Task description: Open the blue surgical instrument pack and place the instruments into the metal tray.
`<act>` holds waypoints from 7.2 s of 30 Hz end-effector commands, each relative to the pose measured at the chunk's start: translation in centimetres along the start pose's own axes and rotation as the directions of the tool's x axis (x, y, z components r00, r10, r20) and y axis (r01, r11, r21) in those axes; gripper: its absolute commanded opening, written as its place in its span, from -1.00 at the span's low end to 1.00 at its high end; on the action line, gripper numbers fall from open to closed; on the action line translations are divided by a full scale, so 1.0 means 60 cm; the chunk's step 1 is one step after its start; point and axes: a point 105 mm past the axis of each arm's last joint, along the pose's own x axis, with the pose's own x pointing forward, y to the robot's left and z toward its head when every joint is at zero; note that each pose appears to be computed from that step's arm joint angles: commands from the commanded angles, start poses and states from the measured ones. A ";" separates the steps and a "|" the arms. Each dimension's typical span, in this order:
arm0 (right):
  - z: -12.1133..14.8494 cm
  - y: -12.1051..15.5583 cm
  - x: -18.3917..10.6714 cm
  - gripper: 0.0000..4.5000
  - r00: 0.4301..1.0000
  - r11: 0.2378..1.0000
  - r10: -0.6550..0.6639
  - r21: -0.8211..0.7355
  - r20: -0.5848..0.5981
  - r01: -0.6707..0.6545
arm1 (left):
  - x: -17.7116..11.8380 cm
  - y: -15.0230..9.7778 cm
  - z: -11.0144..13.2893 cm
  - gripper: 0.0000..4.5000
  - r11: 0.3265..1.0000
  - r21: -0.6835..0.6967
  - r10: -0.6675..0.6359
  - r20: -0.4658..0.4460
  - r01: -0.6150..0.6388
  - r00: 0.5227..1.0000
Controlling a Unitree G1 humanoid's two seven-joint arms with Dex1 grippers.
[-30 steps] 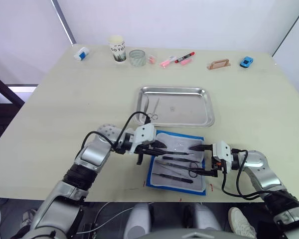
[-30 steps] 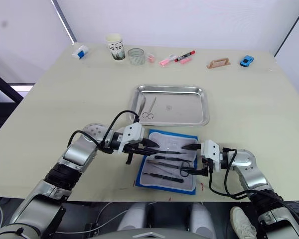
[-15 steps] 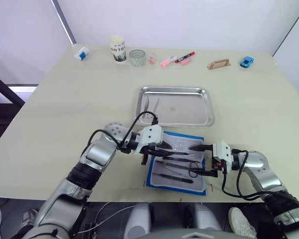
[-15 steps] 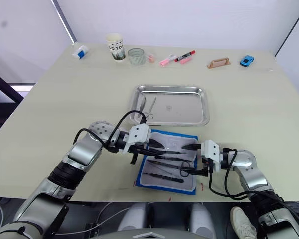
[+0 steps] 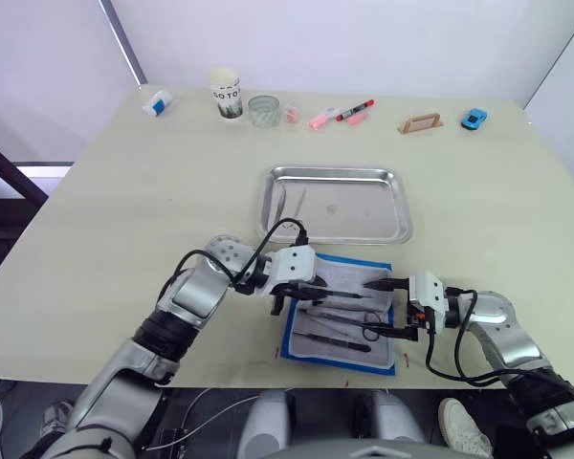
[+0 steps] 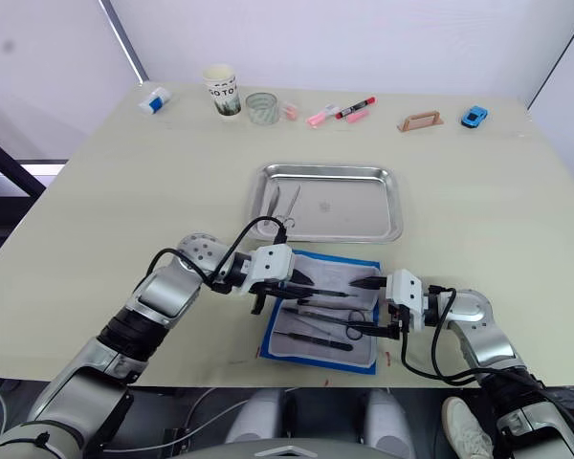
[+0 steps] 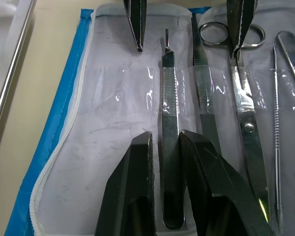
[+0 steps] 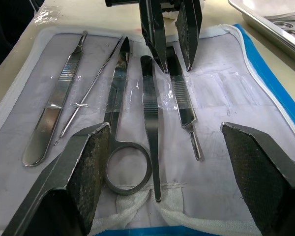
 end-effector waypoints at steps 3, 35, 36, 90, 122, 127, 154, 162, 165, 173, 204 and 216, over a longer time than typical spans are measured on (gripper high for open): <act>-0.086 0.034 -0.021 0.67 0.979 0.989 0.027 0.145 -0.200 0.003 | 0.015 -0.005 0.002 -0.57 0.999 0.033 -0.024 -0.013 0.024 1.000; -0.087 0.030 -0.011 0.67 0.980 0.990 0.022 0.143 -0.199 0.006 | -0.002 0.014 0.019 -0.99 0.990 0.084 -0.108 -0.085 0.115 0.991; -0.087 0.031 -0.010 0.67 0.980 0.990 0.024 0.143 -0.200 0.005 | -0.004 0.014 0.021 -0.99 0.990 0.082 -0.111 -0.090 0.119 0.990; -0.096 0.034 -0.003 0.67 0.972 0.989 0.063 0.144 -0.225 -0.031 | -0.093 0.003 0.018 -0.99 0.999 0.001 -0.053 -0.129 0.053 0.990; -0.091 0.025 -0.011 0.67 0.968 0.988 0.099 0.140 -0.231 -0.068 | -0.096 0.162 0.046 -0.99 0.327 -0.638 0.793 -0.216 -0.697 0.570; -0.090 0.025 -0.012 0.67 0.968 0.988 0.097 0.140 -0.231 -0.066 | -0.067 0.194 0.037 -0.99 0.186 -0.665 0.802 -0.322 -0.723 0.503; -0.088 0.027 -0.018 0.67 0.968 0.989 0.089 0.137 -0.233 -0.058 | -0.003 0.195 0.016 -0.99 0.100 -0.694 0.757 -0.412 -0.713 0.507; -0.087 0.028 -0.018 0.67 0.969 0.989 0.086 0.138 -0.231 -0.055 | 0.002 0.192 0.012 -0.79 0.087 -0.706 0.745 -0.423 -0.703 0.516; -0.086 0.029 -0.019 0.67 0.969 0.989 0.085 0.139 -0.230 -0.054 | 0.001 0.191 0.013 -0.26 0.087 -0.709 0.744 -0.421 -0.700 0.519; -0.087 0.029 -0.021 0.67 0.970 0.989 0.080 0.142 -0.231 -0.048 | -0.022 0.175 0.063 0.56 0.268 -0.747 0.758 -0.228 -0.609 0.612; -0.085 0.030 -0.011 0.67 0.975 0.990 0.050 0.140 -0.216 -0.019 | -0.043 -0.031 0.011 -0.14 0.979 -0.195 -0.001 0.306 0.064 0.952; -0.082 0.028 -0.007 0.67 0.976 0.991 0.058 0.133 -0.210 -0.030 | -0.028 -0.033 -0.019 -0.14 0.986 -0.153 -0.016 0.269 0.059 0.963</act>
